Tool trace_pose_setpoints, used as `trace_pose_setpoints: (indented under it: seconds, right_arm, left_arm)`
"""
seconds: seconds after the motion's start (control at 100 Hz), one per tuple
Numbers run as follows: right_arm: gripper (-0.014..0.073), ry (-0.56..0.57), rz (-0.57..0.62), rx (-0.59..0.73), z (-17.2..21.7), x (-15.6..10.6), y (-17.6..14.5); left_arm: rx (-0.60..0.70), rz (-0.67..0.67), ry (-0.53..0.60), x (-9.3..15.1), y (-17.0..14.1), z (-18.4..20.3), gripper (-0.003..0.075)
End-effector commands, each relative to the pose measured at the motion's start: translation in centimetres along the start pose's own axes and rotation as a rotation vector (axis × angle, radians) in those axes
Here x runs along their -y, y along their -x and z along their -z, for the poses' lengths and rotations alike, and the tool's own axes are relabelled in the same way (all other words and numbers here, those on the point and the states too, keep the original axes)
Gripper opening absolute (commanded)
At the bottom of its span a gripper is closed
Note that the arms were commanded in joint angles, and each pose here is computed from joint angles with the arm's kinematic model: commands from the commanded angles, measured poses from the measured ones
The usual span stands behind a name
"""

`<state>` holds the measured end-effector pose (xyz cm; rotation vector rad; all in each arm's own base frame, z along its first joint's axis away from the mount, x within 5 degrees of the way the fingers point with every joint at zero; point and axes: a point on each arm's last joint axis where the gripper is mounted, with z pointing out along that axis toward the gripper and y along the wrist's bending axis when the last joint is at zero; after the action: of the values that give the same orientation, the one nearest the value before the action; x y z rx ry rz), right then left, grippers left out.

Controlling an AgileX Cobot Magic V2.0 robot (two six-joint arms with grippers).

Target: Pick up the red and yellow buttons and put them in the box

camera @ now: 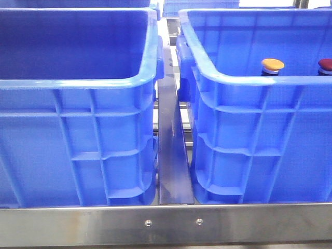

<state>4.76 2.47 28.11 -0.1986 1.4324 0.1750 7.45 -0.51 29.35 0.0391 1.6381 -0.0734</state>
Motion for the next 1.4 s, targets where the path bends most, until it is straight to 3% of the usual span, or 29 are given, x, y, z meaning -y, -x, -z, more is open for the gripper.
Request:
trace_pose_setpoints:
  seconds: [0.0,0.24,0.41,0.57,0.7,0.73,1.39]
  right_arm:
    - [-0.0061,-0.02,-0.008,0.032,0.0,0.2,0.9]
    - [-0.0061,-0.022,-0.008,0.033,0.0,0.2,0.9]
    - [-0.0061,-0.022,-0.008,0.033,0.0,0.2,0.9]
    - [-0.0061,-0.022,-0.008,0.033,0.0,0.2,0.9]
    - [-0.0061,-0.022,-0.008,0.033,0.0,0.2,0.9]
    - [-0.0061,-0.023,-0.008,0.033,0.0,0.2,1.0]
    - [-0.0061,-0.024,-0.008,0.034,0.0,0.2,1.0]
  left_arm:
    - [0.099,0.009,-0.005,0.1,1.5,0.1,-0.002]
    - [0.115,0.018,-0.007,0.0,0.0,0.9,-0.002]
    - [0.095,0.016,-0.003,-0.1,-3.2,1.1,-0.002]
    - [0.219,0.007,0.038,-0.3,-5.5,1.5,-0.002]
    - [0.242,0.046,0.066,-0.6,-8.1,1.6,-0.002]
    - [0.19,0.05,0.07,-0.6,-8.5,1.5,-0.002]
    - [0.197,0.04,0.068,-0.6,-8.4,1.6,-0.002]
